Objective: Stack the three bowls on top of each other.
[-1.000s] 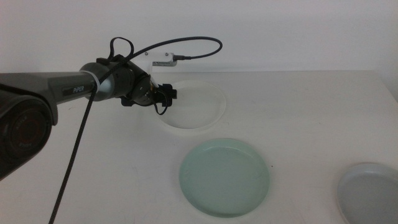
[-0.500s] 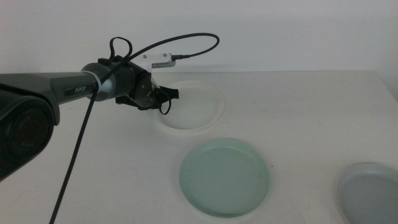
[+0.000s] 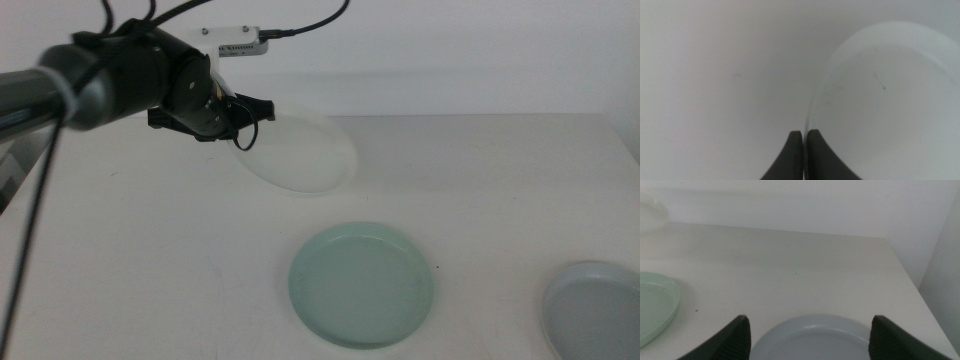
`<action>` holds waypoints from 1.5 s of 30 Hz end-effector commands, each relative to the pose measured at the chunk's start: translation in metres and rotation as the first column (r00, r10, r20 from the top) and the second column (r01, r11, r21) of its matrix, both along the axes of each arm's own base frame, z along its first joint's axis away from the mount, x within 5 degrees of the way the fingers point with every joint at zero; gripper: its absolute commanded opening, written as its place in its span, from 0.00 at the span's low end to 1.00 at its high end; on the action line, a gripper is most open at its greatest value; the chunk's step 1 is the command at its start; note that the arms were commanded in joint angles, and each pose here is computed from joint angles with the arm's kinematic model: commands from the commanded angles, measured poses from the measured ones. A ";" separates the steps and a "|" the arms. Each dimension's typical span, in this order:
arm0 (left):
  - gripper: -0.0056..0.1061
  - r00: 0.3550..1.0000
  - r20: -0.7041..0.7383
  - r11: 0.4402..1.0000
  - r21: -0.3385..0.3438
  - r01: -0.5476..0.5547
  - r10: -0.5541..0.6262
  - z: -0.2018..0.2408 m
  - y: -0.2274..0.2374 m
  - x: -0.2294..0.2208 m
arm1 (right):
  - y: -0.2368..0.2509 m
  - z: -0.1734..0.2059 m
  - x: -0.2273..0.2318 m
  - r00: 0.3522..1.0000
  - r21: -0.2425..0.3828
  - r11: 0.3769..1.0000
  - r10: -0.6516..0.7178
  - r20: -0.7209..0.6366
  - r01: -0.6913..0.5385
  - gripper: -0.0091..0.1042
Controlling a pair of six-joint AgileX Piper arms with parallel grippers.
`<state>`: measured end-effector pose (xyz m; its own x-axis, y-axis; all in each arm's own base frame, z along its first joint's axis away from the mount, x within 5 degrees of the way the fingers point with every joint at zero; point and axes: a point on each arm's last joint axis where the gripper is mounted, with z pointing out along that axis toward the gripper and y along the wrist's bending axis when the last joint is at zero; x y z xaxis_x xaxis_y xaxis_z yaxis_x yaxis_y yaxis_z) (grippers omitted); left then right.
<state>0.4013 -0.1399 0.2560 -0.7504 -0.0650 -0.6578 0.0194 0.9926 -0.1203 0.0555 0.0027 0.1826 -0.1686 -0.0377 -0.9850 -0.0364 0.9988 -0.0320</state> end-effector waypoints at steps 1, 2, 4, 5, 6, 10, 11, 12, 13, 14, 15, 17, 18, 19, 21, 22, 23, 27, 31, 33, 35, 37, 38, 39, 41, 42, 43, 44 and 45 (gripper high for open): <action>0.05 0.988 0.151 0.995 -0.084 0.045 -0.032 0.044 -0.007 -0.027 | -0.001 0.010 -0.001 0.994 -0.014 1.000 -0.013 0.107 0.015 0.61; 0.05 0.986 0.159 0.993 -0.097 0.060 -0.044 0.047 -0.010 -0.038 | -0.001 0.010 -0.001 0.994 -0.014 1.000 -0.013 0.107 0.015 0.61; 0.05 0.986 0.158 0.990 -0.115 0.081 -0.062 0.049 -0.014 -0.059 | -0.001 0.010 -0.001 0.994 -0.014 1.000 -0.013 0.107 0.015 0.61; 0.05 0.985 0.155 0.988 -0.121 0.094 -0.074 0.049 -0.017 -0.068 | -0.001 0.010 -0.001 0.994 -0.014 1.000 -0.013 0.107 0.015 0.61; 0.05 0.984 0.155 0.987 -0.123 0.105 -0.086 0.048 -0.019 -0.075 | -0.001 0.010 -0.001 0.994 -0.014 1.000 -0.013 0.107 0.015 0.61; 0.05 0.981 0.138 0.977 -0.145 0.154 -0.134 0.035 -0.031 -0.100 | -0.001 0.010 -0.001 0.994 -0.014 1.000 -0.013 0.107 0.015 0.61; 0.05 0.982 0.127 0.975 -0.152 0.159 -0.140 0.030 -0.034 -0.103 | -0.001 0.010 -0.001 0.994 -0.014 1.000 -0.013 0.107 0.015 0.61; 0.05 0.984 0.112 0.975 -0.159 0.158 -0.142 0.023 -0.036 -0.106 | -0.001 0.010 -0.001 0.994 -0.014 1.000 -0.013 0.107 0.015 0.61; 0.05 0.985 0.096 0.973 -0.166 0.160 -0.145 0.016 -0.038 -0.109 | -0.001 0.010 -0.001 0.994 -0.014 1.000 -0.013 0.107 0.015 0.61; 0.05 0.985 0.084 0.971 -0.172 0.164 -0.151 0.010 -0.041 -0.112 | -0.001 0.010 -0.001 0.994 -0.014 1.000 -0.013 0.107 0.015 0.61; 0.05 0.985 0.076 0.970 -0.177 0.168 -0.156 0.004 -0.043 -0.114 | -0.001 0.010 -0.001 0.994 -0.014 1.000 -0.013 0.107 0.015 0.61; 0.05 0.983 0.072 0.964 -0.193 0.182 -0.171 -0.008 -0.047 -0.116 | -0.001 0.010 -0.001 0.994 -0.014 1.000 -0.013 0.107 0.015 0.61; 0.05 0.981 0.076 0.961 -0.200 0.189 -0.177 -0.012 -0.048 -0.117 | -0.001 0.010 -0.001 0.994 -0.014 1.000 -0.013 0.107 0.015 0.61; 0.05 0.981 0.069 0.959 -0.211 0.190 -0.179 -0.018 -0.050 -0.117 | -0.001 0.010 -0.001 0.994 -0.014 1.000 -0.013 0.108 0.015 0.61; 0.05 0.982 0.048 0.958 -0.217 0.189 -0.183 -0.027 -0.053 -0.118 | -0.001 0.010 -0.001 0.994 -0.014 1.000 -0.013 0.108 0.015 0.61; 0.05 0.981 0.034 0.958 -0.211 0.192 -0.189 -0.032 -0.056 -0.118 | -0.001 0.010 -0.001 0.994 -0.014 1.000 -0.013 0.108 0.015 0.61; 0.05 0.981 0.024 0.959 -0.205 0.195 -0.195 -0.037 -0.058 -0.117 | -0.001 0.010 -0.001 0.994 -0.014 1.000 -0.013 0.108 0.015 0.61; 0.05 0.980 -0.003 0.961 -0.198 0.195 -0.199 -0.053 -0.062 -0.113 | -0.001 0.010 -0.001 0.994 -0.014 1.000 -0.013 0.108 0.015 0.61; 0.13 0.977 -0.007 0.959 -0.191 0.207 -0.212 -0.062 -0.065 -0.110 | -0.001 0.010 -0.001 0.994 -0.014 1.000 -0.013 0.108 0.015 0.61; 0.23 0.976 -0.002 0.959 -0.187 0.213 -0.217 -0.061 -0.065 -0.110 | -0.001 0.010 -0.001 0.994 -0.014 1.000 -0.013 0.108 0.015 0.61; 0.41 0.976 0.007 0.958 -0.188 0.216 -0.219 -0.058 -0.064 -0.111 | -0.001 0.010 -0.001 0.994 -0.014 1.000 -0.013 0.108 0.015 0.61; 0.62 0.974 0.018 0.958 -0.179 0.225 -0.226 -0.052 -0.063 -0.112 | -0.001 0.010 -0.001 0.994 -0.014 1.000 -0.013 0.108 0.015 0.61; 0.74 0.971 0.029 0.957 -0.165 0.238 -0.237 -0.047 -0.061 -0.114 | -0.001 0.010 -0.001 0.994 -0.014 1.000 -0.013 0.108 0.015 0.61; 0.86 0.968 0.041 0.956 -0.152 0.252 -0.248 -0.042 -0.060 -0.115 | -0.001 0.010 -0.001 0.994 -0.014 1.000 -0.013 0.108 0.015 0.61; 0.99 0.956 0.085 0.949 -0.121 0.290 -0.281 -0.023 -0.055 -0.121 | -0.001 0.010 -0.001 0.994 -0.014 1.000 -0.013 0.108 0.015 0.61; 0.99 0.945 0.117 0.942 -0.105 0.318 -0.306 -0.011 -0.054 -0.126 | -0.001 0.010 -0.001 0.994 -0.014 1.000 -0.013 0.108 0.015 0.61; 0.99 0.932 0.150 0.935 -0.085 0.343 -0.329 0.002 -0.052 -0.132 | -0.001 0.010 -0.001 0.994 -0.014 1.000 -0.013 0.108 0.015 0.61; 0.99 0.918 0.185 0.928 -0.062 0.368 -0.352 0.016 -0.048 -0.139 | -0.001 0.010 -0.001 0.994 -0.014 1.000 -0.013 0.108 0.015 0.61; 0.99 0.903 0.213 0.921 -0.038 0.388 -0.372 0.028 -0.044 -0.145 | -0.001 0.010 -0.001 0.994 -0.014 1.000 -0.013 0.108 0.015 0.61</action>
